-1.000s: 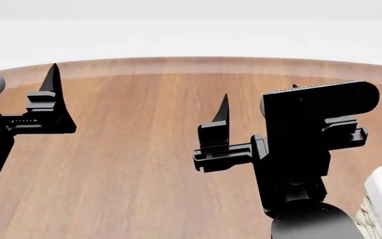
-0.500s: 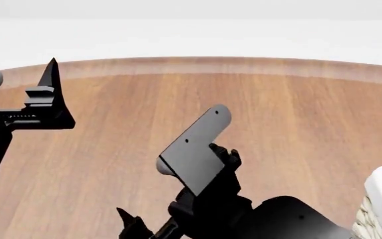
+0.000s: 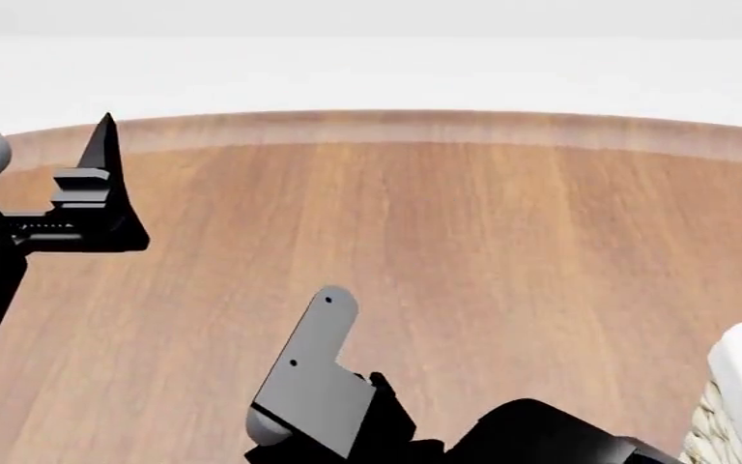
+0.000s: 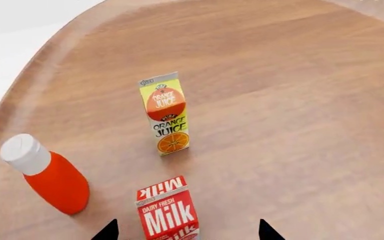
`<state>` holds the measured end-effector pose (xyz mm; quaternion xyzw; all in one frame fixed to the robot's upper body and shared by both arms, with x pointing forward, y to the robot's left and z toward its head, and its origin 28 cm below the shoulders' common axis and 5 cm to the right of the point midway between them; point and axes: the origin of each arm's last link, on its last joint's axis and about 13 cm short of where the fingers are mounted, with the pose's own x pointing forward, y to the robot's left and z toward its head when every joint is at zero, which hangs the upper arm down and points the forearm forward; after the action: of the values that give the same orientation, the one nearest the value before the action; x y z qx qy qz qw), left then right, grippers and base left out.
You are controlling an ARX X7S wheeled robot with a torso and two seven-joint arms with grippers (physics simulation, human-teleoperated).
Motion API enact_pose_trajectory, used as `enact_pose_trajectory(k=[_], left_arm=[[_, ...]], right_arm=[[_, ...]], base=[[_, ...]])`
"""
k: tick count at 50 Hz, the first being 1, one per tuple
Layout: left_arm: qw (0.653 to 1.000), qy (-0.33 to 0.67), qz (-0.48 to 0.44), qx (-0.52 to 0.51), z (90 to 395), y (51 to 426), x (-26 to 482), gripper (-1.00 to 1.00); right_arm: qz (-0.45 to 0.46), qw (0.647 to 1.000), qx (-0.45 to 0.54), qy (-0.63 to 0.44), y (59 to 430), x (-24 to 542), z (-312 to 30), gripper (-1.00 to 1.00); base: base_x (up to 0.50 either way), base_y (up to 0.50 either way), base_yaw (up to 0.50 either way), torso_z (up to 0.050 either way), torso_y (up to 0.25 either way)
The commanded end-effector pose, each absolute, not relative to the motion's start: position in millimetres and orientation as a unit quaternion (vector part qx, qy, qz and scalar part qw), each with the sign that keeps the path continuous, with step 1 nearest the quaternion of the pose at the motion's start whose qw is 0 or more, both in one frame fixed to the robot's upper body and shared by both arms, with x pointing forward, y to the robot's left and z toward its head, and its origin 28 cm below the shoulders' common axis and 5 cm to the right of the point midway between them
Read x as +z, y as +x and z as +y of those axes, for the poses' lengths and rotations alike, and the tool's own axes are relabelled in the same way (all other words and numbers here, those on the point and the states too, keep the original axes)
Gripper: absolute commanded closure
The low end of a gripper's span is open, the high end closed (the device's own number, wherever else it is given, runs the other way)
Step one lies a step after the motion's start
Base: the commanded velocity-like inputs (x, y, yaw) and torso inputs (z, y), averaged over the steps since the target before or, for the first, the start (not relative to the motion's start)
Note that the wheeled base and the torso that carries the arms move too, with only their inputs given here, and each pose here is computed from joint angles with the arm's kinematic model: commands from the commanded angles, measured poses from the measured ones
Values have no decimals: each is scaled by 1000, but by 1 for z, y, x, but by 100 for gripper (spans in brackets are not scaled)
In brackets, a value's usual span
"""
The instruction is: Pick the milk and place it in the basket.
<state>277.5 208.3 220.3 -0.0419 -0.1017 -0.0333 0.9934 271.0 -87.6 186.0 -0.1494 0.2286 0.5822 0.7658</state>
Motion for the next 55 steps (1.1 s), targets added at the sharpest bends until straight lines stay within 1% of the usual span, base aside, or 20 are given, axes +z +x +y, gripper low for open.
enact_pose_trajectory(k=[1, 9, 22, 47, 55], left_arm=[[994, -40, -101, -35, 208, 278, 219, -100], [993, -40, -101, -35, 208, 277, 219, -100], [993, -40, -100, -38, 207, 277, 217, -100], [993, -44, -98, -42, 207, 277, 217, -100], [993, -45, -96, -45, 205, 278, 215, -100]], right_arm=[[238, 752, 596, -149, 273, 182, -86, -100], [236, 747, 604, -146, 284, 176, -80, -100], [247, 724, 631, -131, 302, 153, -67, -100], [289, 693, 654, -86, 317, 100, -54, -100], [319, 671, 665, -76, 317, 78, -49, -100]], base=[[0, 0, 0, 0, 0], [0, 0, 0, 0, 0], [0, 0, 0, 0, 0], [0, 0, 0, 0, 0], [0, 0, 0, 0, 0]])
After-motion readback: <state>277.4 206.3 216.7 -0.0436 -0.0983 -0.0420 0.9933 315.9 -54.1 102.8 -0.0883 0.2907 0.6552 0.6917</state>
